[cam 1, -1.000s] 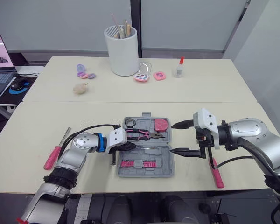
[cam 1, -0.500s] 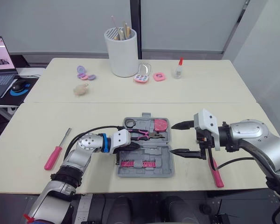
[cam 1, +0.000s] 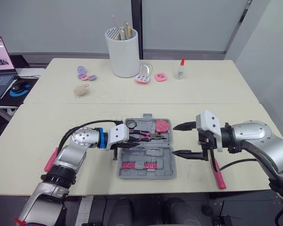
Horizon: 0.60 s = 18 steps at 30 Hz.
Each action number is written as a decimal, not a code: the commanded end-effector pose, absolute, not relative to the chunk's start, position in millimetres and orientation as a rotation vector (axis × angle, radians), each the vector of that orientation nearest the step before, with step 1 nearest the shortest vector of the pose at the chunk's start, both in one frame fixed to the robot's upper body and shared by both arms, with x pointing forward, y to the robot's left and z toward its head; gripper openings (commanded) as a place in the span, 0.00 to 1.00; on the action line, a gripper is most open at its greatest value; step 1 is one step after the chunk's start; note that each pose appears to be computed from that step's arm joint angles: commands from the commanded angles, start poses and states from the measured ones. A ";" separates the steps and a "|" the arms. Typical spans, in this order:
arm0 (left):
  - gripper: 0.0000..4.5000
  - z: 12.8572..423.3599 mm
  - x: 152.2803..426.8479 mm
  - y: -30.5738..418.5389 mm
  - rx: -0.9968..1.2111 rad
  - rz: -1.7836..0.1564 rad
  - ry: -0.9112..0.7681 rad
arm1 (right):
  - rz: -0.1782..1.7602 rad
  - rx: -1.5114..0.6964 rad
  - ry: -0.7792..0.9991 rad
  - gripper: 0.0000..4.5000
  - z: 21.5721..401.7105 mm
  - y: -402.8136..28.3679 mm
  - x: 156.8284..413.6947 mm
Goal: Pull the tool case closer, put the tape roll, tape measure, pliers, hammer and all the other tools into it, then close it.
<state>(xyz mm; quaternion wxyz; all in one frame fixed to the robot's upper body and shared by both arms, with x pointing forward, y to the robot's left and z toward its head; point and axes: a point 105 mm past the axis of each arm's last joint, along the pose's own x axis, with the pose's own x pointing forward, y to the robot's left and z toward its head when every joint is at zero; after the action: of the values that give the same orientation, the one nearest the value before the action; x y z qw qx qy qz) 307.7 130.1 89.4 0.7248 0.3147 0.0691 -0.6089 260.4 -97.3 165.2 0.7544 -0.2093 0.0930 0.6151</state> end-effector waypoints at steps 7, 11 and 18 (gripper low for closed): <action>0.48 75.8 302.3 125.5 0.800 -1.316 0.174 | 1.356 -0.488 0.153 1.00 172.2 -93.6 260.0; 0.48 69.2 306.4 124.6 0.811 -1.294 0.184 | 1.356 -0.488 0.153 1.00 172.0 -93.8 258.4; 0.28 60.7 306.7 126.6 0.817 -1.310 0.198 | 1.346 -0.488 0.154 1.00 172.6 -95.6 256.8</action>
<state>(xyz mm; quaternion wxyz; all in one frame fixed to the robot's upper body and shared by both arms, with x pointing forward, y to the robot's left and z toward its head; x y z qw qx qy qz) 305.1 131.2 53.6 0.7156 0.3621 0.1093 -0.5872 260.5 -95.7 161.1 0.7522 -0.2103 0.0935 0.6174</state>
